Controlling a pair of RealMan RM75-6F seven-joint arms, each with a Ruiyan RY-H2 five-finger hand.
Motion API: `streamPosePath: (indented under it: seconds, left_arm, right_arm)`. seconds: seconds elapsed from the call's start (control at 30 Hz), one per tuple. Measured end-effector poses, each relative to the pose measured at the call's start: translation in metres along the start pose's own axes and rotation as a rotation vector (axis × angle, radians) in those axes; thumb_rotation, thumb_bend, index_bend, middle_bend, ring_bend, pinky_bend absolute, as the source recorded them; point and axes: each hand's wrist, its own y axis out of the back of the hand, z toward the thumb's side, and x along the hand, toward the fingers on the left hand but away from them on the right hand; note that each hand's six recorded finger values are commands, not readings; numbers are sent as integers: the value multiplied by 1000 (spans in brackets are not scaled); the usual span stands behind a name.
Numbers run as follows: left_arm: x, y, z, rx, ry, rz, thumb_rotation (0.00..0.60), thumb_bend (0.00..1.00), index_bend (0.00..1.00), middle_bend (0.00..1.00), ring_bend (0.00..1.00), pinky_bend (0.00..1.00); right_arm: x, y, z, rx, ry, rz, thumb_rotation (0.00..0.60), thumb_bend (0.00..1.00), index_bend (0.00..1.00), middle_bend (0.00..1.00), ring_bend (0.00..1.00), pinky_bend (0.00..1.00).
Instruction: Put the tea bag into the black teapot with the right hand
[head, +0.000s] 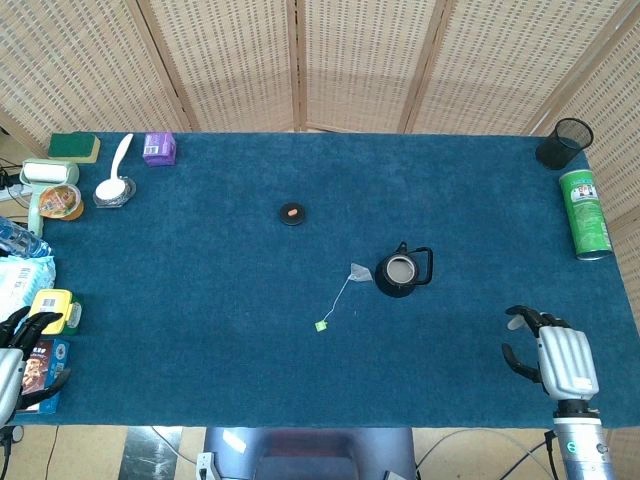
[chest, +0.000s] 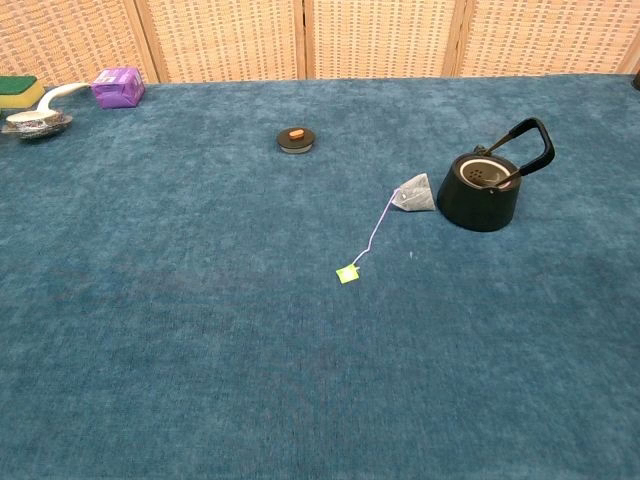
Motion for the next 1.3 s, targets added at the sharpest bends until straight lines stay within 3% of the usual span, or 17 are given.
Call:
streamPosePath:
  seconds: [0.3, 0.57, 0.67, 0.73, 0.87, 0.93, 1.1, 1.3]
  left_arm:
    - [-4, 6, -2, 5, 5, 17, 600, 294, 183, 189, 78, 127]
    - [-3, 12, -4, 9, 0, 31, 600, 293, 183, 189, 78, 127]
    - [-2, 15, -3, 13, -5, 37, 600, 294, 183, 189, 78, 127]
    - [-1, 15, -4, 16, -5, 37, 600, 294, 184, 188, 78, 127]
    - [0, 16, -5, 17, -3, 36, 600, 294, 183, 189, 78, 127]
    - [1, 16, -5, 16, -1, 37, 600, 294, 184, 189, 78, 126]
    - [6, 17, -7, 25, 1, 35, 600, 293, 183, 189, 78, 127]
    - [11, 15, -8, 34, 3, 23, 600, 294, 184, 188, 78, 127]
  right_arm:
    - [1, 1, 2, -22, 11, -2, 600, 376, 320, 439, 431, 441]
    - [-5, 11, 13, -87, 71, -7, 600, 376, 320, 471, 480, 450]
    - [-14, 17, 26, -131, 141, 6, 600, 374, 320, 603, 644, 572]
    - [-22, 19, 41, -156, 207, 30, 600, 372, 325, 720, 784, 734]
    - [-33, 17, 65, -187, 305, 88, 600, 370, 332, 861, 972, 947]
    - [-38, 15, 75, -185, 340, 114, 600, 368, 334, 908, 1000, 996]
    - [-55, 5, 110, -167, 439, 203, 600, 364, 389, 990, 1000, 1000]
    - [-69, -11, 144, -121, 508, 264, 600, 365, 421, 1000, 1000, 1000]
